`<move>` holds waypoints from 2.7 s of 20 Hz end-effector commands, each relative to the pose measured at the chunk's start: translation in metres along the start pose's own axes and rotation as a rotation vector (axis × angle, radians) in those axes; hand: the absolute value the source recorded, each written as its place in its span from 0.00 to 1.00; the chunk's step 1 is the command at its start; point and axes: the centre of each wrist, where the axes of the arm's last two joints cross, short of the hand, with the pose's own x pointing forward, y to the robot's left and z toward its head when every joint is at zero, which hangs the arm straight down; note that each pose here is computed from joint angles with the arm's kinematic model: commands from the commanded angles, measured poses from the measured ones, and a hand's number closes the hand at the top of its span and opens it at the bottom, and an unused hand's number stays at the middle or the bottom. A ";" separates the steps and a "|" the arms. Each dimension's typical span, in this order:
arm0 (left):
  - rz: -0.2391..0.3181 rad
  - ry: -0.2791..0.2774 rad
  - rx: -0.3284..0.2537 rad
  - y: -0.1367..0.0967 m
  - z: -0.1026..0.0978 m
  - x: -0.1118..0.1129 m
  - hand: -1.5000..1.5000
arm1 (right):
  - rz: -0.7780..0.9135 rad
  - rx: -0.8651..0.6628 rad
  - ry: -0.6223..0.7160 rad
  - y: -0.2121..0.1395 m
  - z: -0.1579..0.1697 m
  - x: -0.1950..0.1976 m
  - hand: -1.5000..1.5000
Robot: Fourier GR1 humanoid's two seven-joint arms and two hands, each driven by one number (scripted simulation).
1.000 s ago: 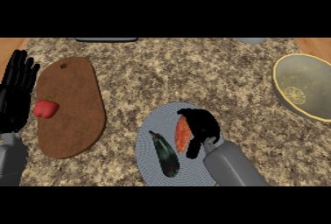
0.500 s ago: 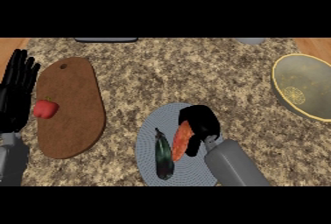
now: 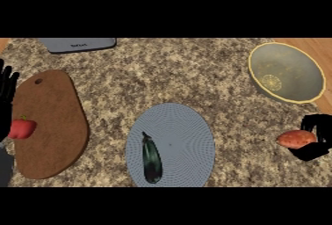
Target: Pick the sweet potato from the placemat and place it in the bowl
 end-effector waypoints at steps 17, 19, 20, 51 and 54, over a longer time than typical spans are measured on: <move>0.027 -0.006 -0.106 -0.027 -0.005 0.002 0.50 | -0.235 -0.541 -0.127 -0.187 0.169 -0.272 1.00; 0.026 -0.026 -0.084 -0.033 -0.010 0.008 0.50 | -0.313 -0.570 -0.180 -0.199 0.182 -0.278 1.00; 0.019 -0.023 -0.106 -0.042 -0.009 -0.001 0.50 | -0.351 -0.563 -0.211 -0.209 0.180 -0.274 1.00; 0.037 -0.025 -0.122 -0.048 -0.003 0.003 0.50 | -0.436 -0.223 -0.322 -0.216 -0.002 -0.053 1.00; 0.028 -0.036 -0.134 -0.045 -0.016 0.010 0.50 | -0.361 -0.263 -0.234 -0.172 -0.022 -0.055 1.00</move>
